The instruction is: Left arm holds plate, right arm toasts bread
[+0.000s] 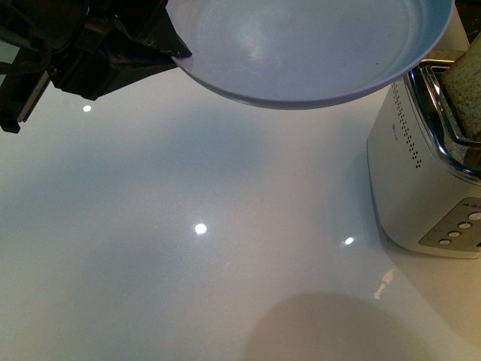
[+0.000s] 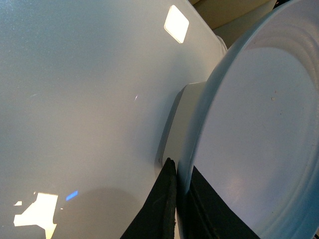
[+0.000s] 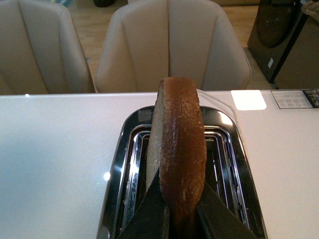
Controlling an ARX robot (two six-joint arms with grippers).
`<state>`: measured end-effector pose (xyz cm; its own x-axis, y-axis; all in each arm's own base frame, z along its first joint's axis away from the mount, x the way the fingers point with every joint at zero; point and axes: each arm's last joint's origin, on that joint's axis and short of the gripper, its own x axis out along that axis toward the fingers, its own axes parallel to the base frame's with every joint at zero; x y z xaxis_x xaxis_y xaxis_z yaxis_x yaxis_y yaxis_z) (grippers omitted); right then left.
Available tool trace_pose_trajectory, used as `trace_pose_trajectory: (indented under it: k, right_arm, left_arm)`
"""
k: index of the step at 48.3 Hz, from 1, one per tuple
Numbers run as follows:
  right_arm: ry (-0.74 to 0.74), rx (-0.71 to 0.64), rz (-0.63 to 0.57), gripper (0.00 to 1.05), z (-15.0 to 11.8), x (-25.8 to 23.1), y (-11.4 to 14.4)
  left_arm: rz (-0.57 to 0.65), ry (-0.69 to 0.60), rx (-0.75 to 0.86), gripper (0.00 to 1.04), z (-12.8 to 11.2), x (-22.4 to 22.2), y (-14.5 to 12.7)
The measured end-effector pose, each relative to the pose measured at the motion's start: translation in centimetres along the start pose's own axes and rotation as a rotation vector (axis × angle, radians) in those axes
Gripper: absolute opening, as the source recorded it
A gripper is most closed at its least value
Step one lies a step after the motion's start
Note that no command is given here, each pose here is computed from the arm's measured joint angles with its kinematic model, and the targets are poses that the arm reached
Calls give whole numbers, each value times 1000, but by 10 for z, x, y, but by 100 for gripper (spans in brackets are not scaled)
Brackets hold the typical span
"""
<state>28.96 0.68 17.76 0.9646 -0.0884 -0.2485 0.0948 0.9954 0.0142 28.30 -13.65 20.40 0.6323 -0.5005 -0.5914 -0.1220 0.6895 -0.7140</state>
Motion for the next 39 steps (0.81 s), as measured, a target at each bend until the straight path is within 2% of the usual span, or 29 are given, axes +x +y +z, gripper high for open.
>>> trace_pose_trajectory:
  k: [21,30,39]
  right_arm:
    - [70,-40,7,4,-32,16,15]
    - [107,-54,5,40,-48,11,15]
    - [89,-54,-13,65,-43,-2,9]
  left_arm:
    - [0,0,0,3,0,0,0]
    - [0,0,0,3,0,0,0]
    - [0,0,0,3,0,0,0]
